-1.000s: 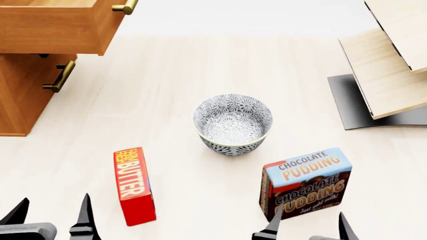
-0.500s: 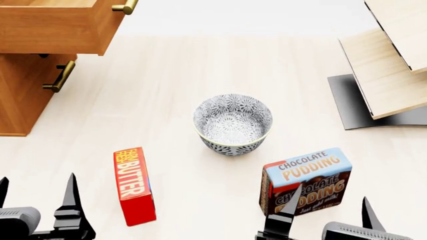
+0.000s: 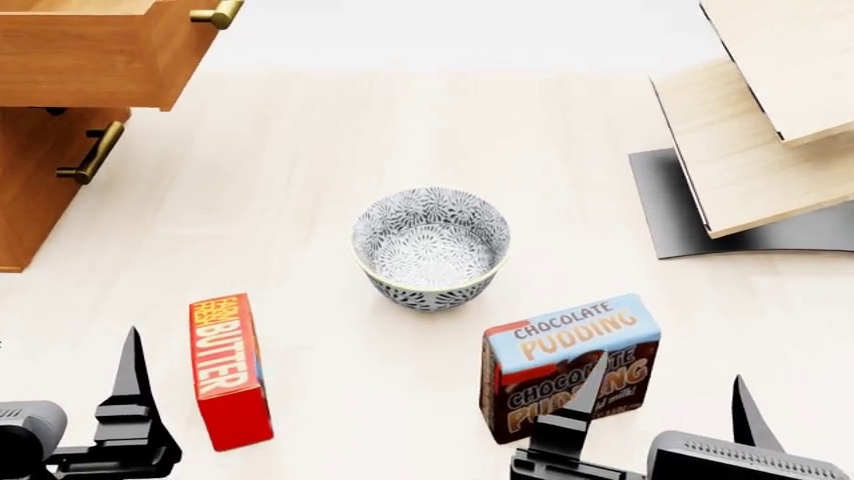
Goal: Close the top drawer of the cabinet.
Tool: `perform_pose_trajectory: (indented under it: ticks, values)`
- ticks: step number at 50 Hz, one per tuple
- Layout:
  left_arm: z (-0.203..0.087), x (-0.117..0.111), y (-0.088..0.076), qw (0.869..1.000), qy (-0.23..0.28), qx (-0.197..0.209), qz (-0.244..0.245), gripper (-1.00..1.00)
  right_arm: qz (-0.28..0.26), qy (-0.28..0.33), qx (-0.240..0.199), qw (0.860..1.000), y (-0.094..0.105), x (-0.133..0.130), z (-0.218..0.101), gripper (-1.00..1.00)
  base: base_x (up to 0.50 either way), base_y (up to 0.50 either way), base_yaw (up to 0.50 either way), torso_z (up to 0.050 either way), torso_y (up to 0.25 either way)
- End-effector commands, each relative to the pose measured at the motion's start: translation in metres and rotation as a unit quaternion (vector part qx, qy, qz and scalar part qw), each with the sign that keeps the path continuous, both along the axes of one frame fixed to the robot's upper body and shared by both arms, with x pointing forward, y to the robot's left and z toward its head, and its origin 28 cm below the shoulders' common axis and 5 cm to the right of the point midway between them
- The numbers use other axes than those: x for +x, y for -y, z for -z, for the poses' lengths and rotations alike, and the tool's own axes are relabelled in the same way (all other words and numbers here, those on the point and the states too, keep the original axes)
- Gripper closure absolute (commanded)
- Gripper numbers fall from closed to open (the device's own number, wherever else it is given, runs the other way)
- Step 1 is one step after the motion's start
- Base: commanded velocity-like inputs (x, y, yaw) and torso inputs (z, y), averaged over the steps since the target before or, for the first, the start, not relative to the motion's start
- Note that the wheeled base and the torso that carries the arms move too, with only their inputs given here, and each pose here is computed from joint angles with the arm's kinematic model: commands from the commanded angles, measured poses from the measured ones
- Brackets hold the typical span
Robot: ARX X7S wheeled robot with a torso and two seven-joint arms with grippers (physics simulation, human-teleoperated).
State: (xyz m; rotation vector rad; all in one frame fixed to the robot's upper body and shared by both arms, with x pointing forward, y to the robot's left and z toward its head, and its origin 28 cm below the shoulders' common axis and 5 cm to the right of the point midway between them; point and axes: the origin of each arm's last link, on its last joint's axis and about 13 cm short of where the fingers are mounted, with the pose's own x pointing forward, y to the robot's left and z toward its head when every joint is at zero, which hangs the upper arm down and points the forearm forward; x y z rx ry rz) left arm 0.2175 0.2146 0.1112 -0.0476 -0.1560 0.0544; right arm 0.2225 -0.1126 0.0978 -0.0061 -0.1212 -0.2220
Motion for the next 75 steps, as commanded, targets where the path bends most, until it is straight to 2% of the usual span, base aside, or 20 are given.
perform_pose_trajectory:
  ticks: [1, 12, 28, 45, 75]
  values:
    - [0.002, 0.002, 0.001, 1.000, -0.002, -0.002, 0.005, -1.00, 0.003, 0.000, 0.001, 1.000, 0.001, 0.002, 0.000, -1.00, 0.00, -0.50, 0.00, 0.000, 0.000]
    - [0.004, 0.001, 0.002, 1.000, -0.007, -0.003, 0.008, -1.00, 0.001, -0.003, -0.003, 1.000, 0.001, 0.001, 0.001, -1.00, 0.00, -0.48, 0.00, 0.000, 0.000]
    - [0.006, 0.002, 0.002, 1.000, -0.009, -0.003, 0.008, -1.00, 0.007, 0.000, -0.009, 1.000, 0.002, 0.004, 0.005, -1.00, 0.38, -0.05, 0.00, 0.000, 0.000]
    - [0.007, 0.003, 0.003, 1.000, -0.008, -0.004, 0.007, -1.00, 0.010, -0.005, -0.016, 1.000, 0.002, 0.005, 0.007, -1.00, 0.01, 0.00, 0.00, 0.000, 0.000]
    - [0.011, 0.003, 0.003, 1.000, -0.014, -0.004, 0.008, -1.00, 0.006, -0.002, -0.024, 1.000, 0.002, 0.004, 0.011, -1.00, 0.49, 0.00, 0.00, 0.000, 0.001]
